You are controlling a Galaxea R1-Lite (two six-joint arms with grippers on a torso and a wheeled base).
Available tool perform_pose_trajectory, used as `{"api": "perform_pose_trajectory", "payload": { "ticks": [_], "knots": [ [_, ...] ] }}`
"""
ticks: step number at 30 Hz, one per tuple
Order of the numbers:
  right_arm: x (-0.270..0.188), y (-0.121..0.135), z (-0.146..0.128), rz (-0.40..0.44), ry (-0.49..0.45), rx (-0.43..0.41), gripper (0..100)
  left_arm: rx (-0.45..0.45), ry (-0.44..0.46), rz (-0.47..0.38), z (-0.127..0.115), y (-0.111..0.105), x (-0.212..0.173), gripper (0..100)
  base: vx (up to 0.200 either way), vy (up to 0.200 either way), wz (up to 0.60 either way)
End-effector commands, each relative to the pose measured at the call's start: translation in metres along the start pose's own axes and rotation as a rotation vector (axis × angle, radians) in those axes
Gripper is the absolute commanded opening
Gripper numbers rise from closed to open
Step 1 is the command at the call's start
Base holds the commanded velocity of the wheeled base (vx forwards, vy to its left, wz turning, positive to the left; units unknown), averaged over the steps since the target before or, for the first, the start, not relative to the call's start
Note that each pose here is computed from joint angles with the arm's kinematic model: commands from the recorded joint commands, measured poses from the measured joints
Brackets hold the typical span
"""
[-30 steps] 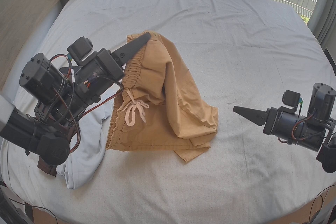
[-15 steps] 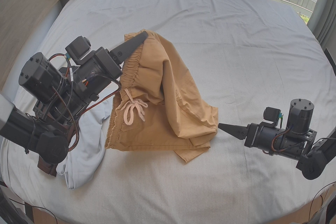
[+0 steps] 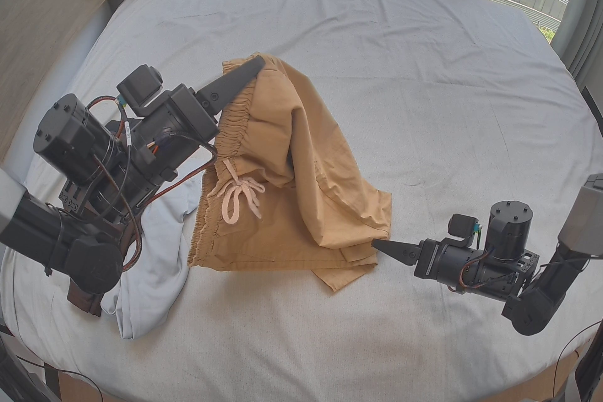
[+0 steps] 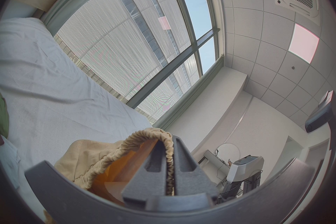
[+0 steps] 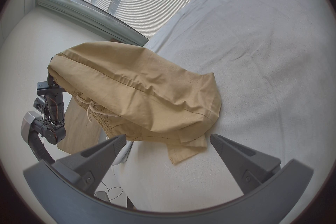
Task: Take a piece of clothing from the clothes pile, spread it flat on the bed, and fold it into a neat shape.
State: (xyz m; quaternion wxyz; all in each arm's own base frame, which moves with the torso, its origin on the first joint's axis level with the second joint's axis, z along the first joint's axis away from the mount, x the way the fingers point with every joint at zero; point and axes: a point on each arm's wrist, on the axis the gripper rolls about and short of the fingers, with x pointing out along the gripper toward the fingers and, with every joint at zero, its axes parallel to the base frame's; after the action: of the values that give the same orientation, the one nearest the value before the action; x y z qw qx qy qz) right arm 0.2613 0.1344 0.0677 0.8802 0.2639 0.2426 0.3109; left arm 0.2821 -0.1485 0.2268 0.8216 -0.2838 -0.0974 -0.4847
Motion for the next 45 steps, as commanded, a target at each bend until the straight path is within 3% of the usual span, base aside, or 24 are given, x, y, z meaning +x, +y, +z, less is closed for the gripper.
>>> {"api": "perform_pose_trajectory", "payload": {
  "ticks": [1, 23, 45],
  "knots": [
    [0.016, -0.016, -0.019, -0.016, 0.036, 0.017, 100, 0.000, -0.001, -0.002, 0.000, -0.001, 0.000, 0, 0.000, 0.000, 0.00],
    [0.045, -0.036, -0.032, -0.008, -0.007, 0.019, 100, 0.002, -0.002, -0.006, 0.001, -0.002, 0.000, 0, 0.000, 0.000, 0.00],
    [0.048, -0.021, 0.008, 0.063, -0.161, 0.054, 100, 0.000, 0.001, -0.004, 0.000, -0.002, 0.000, 0, 0.000, 0.000, 0.00]
  ]
}}
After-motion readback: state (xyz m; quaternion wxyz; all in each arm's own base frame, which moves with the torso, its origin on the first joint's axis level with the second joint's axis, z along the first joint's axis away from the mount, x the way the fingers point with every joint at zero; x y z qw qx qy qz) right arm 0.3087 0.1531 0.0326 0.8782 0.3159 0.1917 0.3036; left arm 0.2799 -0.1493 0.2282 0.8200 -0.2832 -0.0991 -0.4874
